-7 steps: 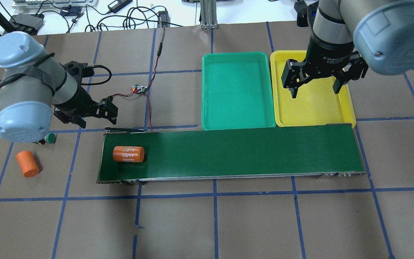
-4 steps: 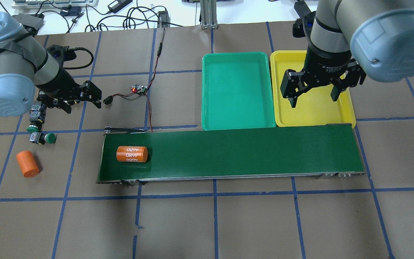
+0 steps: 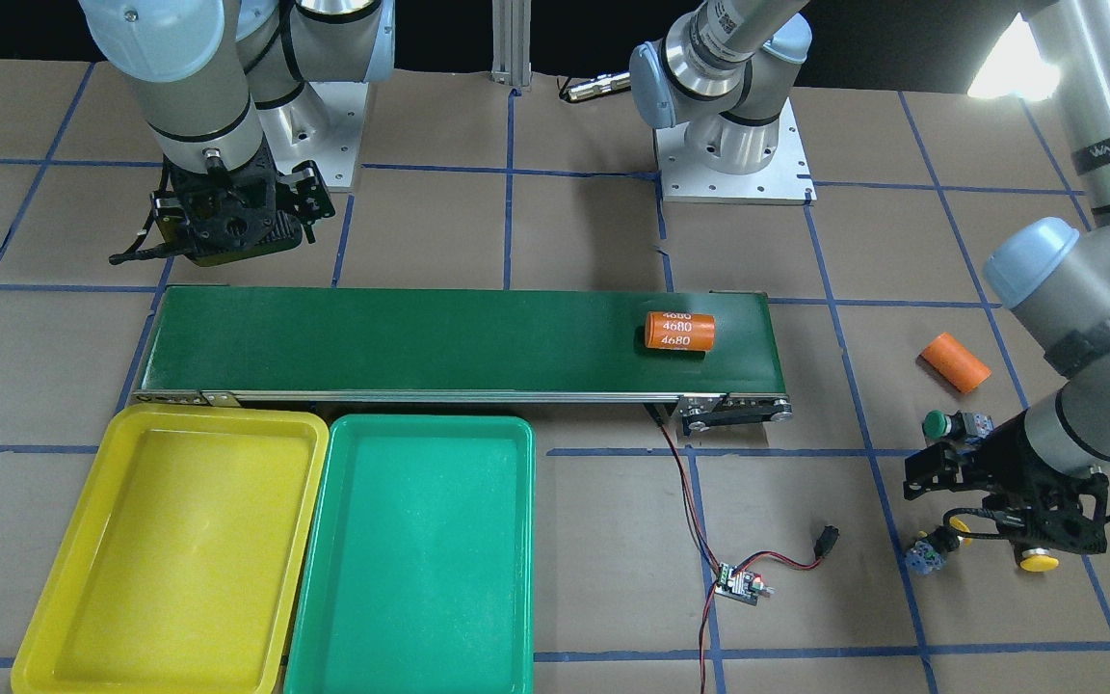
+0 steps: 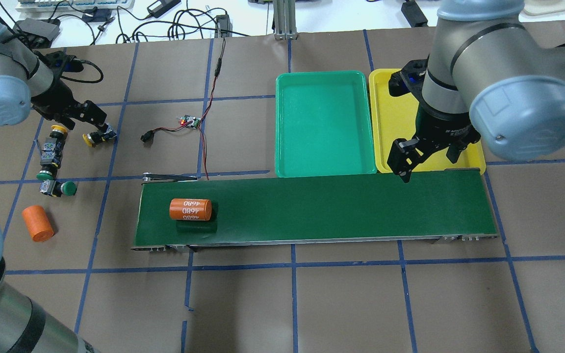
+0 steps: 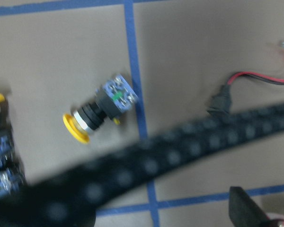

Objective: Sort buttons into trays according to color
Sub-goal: 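Grasp a yellow-capped button with the left gripper while the right gripper lowers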

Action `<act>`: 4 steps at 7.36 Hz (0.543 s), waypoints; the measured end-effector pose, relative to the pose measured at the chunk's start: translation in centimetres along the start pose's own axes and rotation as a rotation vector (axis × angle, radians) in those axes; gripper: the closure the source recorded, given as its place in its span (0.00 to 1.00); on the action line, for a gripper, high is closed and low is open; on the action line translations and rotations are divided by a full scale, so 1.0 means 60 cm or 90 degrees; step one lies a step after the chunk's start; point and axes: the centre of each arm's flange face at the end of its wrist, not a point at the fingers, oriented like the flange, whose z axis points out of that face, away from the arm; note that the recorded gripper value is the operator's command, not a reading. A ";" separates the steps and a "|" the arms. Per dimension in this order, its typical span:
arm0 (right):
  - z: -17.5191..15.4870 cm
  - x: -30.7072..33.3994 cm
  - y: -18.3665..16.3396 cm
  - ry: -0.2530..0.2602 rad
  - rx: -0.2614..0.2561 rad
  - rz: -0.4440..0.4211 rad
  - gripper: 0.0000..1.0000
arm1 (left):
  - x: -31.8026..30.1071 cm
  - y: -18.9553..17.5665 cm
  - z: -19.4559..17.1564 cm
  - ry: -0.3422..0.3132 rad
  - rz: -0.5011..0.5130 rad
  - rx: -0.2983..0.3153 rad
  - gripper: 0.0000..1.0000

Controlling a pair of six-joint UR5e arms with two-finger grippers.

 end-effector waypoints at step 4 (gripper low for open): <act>0.045 -0.020 0.047 0.010 0.045 -0.123 0.00 | -0.039 -0.033 0.076 -0.017 0.250 -0.001 0.06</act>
